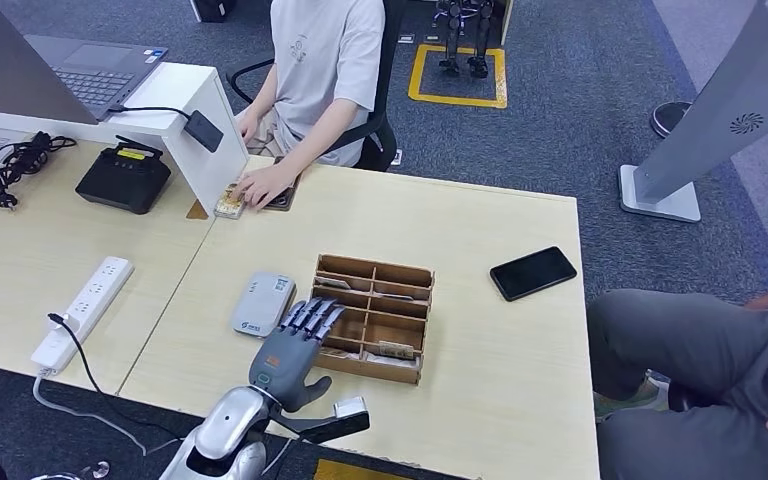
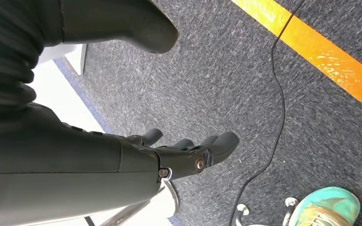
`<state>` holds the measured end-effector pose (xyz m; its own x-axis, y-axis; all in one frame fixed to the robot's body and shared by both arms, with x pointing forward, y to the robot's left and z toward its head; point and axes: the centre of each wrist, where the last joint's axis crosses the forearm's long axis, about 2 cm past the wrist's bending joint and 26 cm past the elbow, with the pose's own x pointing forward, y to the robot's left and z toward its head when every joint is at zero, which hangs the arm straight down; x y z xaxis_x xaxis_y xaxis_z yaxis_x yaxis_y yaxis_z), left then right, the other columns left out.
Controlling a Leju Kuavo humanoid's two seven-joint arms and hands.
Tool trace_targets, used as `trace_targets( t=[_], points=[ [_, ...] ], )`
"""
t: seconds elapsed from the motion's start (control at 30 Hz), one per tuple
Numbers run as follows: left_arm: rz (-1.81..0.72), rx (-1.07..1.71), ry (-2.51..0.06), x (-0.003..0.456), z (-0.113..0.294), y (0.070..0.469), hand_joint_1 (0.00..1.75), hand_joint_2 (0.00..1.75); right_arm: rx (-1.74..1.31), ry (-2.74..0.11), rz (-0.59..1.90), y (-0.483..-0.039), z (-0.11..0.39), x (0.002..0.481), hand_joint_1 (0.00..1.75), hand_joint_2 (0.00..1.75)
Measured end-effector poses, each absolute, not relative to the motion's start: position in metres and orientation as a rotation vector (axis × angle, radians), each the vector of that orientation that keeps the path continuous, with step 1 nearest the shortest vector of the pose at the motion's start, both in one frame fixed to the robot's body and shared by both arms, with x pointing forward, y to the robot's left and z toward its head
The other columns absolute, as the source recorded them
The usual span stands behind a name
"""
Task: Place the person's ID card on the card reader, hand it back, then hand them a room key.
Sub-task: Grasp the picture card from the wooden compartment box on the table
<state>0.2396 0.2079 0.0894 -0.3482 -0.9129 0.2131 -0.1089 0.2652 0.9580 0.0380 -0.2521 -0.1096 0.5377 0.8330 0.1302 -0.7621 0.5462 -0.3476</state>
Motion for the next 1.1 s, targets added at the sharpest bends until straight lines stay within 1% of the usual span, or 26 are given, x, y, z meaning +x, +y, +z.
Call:
trace_targets(
  t=[0.23, 0.37, 1.1],
  points=[
    [-1.161, 0.934, -1.686, 0.2400, 0.0893, 0.2076, 0.00, 1.75, -0.264, -0.298, 0.963, -0.2520, -0.1096, 0.0380, 0.00, 1.75],
    [-1.155, 0.920, -1.691, 0.2400, 0.0896, 0.2062, 1.75, 1.75, -0.261, -0.300, 0.964, -0.2520, -0.1096, 0.0380, 0.00, 1.75],
    [-1.144, 0.887, -1.711, 0.2423, 0.0911, 0.2060, 1.75, 1.75, -0.264, -0.295, 0.964, -0.2519, -0.1095, 0.0385, 0.00, 1.75]
  ],
)
